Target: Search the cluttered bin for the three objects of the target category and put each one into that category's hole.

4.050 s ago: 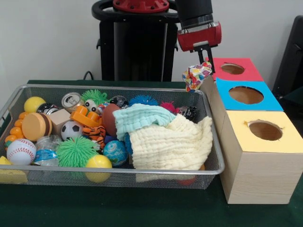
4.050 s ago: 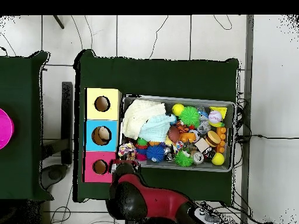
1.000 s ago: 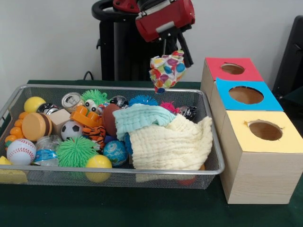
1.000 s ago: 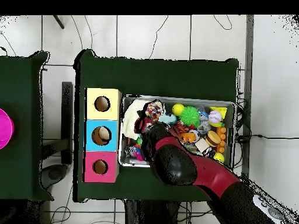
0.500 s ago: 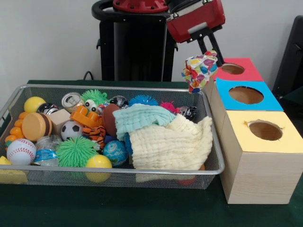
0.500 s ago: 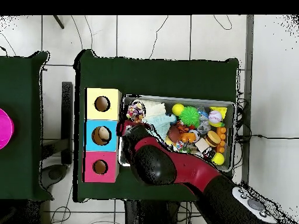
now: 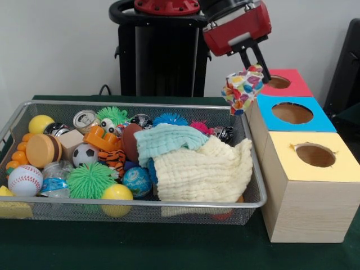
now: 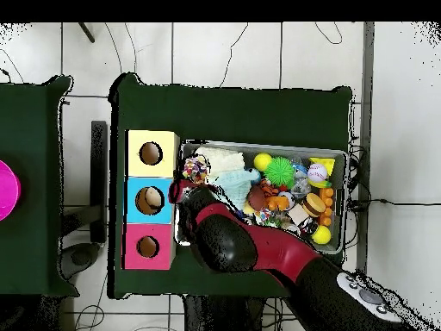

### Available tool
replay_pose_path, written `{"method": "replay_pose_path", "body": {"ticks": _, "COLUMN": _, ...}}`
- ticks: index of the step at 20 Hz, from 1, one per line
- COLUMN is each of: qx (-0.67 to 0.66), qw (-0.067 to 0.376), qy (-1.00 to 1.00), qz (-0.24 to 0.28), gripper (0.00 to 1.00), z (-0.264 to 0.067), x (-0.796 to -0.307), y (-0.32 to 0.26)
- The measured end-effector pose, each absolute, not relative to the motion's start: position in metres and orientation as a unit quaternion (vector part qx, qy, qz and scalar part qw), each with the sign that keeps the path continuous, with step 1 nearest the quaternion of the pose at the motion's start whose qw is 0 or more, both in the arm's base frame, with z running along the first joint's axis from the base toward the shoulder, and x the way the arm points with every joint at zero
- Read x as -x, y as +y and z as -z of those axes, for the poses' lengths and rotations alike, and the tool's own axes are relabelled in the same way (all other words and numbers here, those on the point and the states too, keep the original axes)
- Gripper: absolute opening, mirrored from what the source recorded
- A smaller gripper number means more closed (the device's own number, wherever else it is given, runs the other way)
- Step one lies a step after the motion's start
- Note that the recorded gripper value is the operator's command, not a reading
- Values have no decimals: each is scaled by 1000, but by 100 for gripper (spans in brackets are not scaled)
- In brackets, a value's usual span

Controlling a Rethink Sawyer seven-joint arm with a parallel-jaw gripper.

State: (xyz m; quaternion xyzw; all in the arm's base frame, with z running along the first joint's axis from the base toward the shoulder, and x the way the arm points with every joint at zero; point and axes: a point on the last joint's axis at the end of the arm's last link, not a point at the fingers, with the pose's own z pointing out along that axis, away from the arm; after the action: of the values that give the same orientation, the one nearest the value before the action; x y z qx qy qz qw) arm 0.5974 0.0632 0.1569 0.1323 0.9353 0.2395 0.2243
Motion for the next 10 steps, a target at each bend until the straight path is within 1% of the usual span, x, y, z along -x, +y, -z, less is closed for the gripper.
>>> {"method": "replay_pose_path", "body": {"ticks": 10, "qx": -117, "qw": 190, "qy": 940, "qz": -258, "gripper": 0, "z": -134, "x": -584, "y": 106}}
